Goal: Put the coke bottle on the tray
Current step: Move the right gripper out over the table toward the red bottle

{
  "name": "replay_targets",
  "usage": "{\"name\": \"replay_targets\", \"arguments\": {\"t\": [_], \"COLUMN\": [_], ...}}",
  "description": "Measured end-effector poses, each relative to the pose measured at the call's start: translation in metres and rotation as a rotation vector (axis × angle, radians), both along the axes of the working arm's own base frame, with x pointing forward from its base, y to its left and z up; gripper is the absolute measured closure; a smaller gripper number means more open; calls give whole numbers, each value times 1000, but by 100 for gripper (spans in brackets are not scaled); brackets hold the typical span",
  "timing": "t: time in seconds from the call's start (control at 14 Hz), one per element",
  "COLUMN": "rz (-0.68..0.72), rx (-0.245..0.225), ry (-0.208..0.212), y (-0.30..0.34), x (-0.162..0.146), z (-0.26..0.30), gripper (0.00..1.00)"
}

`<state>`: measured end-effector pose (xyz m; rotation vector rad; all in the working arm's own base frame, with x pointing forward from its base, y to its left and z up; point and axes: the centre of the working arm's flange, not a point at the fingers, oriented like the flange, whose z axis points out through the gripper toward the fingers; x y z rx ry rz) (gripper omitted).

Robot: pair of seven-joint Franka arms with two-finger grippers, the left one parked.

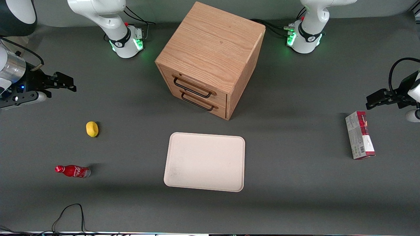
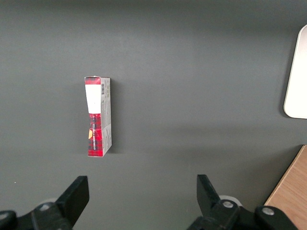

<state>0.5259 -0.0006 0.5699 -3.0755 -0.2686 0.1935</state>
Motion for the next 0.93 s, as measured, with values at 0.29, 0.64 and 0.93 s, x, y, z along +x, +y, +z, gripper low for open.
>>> {"name": "replay_targets", "arguments": {"t": [0.29,0.64,0.93], "rz": [-16,-28,-44], "rx": [0,0,-1], "ry": [6,21,21], "y": [-6,-13,-15], "x": [-1,-3,-3], "z": [1,3,4], "gripper": [0,0,0]}}
